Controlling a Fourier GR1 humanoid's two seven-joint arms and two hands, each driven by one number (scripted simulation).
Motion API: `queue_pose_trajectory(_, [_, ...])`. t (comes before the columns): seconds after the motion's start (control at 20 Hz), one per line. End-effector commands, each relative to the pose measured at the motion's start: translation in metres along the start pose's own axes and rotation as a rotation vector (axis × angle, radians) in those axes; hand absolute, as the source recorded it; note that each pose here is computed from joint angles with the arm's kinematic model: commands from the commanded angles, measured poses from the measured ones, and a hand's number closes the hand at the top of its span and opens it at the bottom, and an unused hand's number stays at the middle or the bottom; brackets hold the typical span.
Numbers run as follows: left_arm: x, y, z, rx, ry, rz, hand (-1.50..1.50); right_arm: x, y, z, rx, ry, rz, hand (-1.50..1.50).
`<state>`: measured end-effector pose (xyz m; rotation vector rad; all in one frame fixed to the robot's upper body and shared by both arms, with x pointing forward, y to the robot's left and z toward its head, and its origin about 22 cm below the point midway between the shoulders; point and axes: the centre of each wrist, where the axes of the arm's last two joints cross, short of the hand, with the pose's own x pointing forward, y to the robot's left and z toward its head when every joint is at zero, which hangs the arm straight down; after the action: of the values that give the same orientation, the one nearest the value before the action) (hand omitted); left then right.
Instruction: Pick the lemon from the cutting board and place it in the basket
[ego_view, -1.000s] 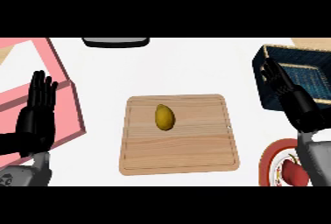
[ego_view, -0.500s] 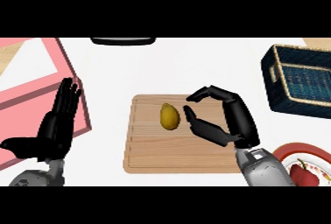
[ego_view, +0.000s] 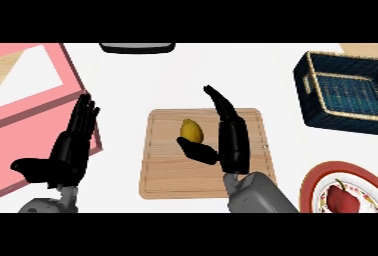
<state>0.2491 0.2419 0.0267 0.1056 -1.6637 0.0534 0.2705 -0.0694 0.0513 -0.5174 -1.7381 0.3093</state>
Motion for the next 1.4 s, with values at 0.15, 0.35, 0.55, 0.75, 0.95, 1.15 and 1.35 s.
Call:
queue_pose_trajectory(0.15, [-0.005,0.006,0.006,0.024,0.029,-0.020,0.00,-0.006,-0.009,-0.030,-0.044,0.228,0.409,-1.50])
queue_pose_trajectory(0.35, [-0.006,0.006,0.005,0.041,0.024,-0.017,0.00,0.040,-0.001,-0.037,0.079,0.325,0.577,-1.50])
queue_pose_trajectory(0.55, [-0.003,-0.005,0.006,0.002,0.012,0.005,0.00,0.103,-0.001,-0.027,0.203,0.382,0.629,-1.50])
queue_pose_trajectory(0.75, [0.004,0.010,0.003,-0.003,0.012,-0.005,0.00,0.146,-0.015,-0.033,0.256,0.431,0.631,-1.50])
queue_pose_trajectory(0.95, [0.000,0.002,-0.003,-0.016,0.007,-0.001,0.00,0.159,-0.014,-0.048,0.249,0.461,0.661,-1.50])
queue_pose_trajectory(1.15, [0.007,-0.009,-0.003,-0.012,-0.020,0.005,0.00,0.139,-0.002,-0.054,0.261,0.531,0.738,-1.50])
queue_pose_trajectory(1.35, [0.004,0.000,0.001,-0.011,0.003,0.006,0.00,0.138,-0.001,-0.060,0.282,0.554,0.746,-1.50])
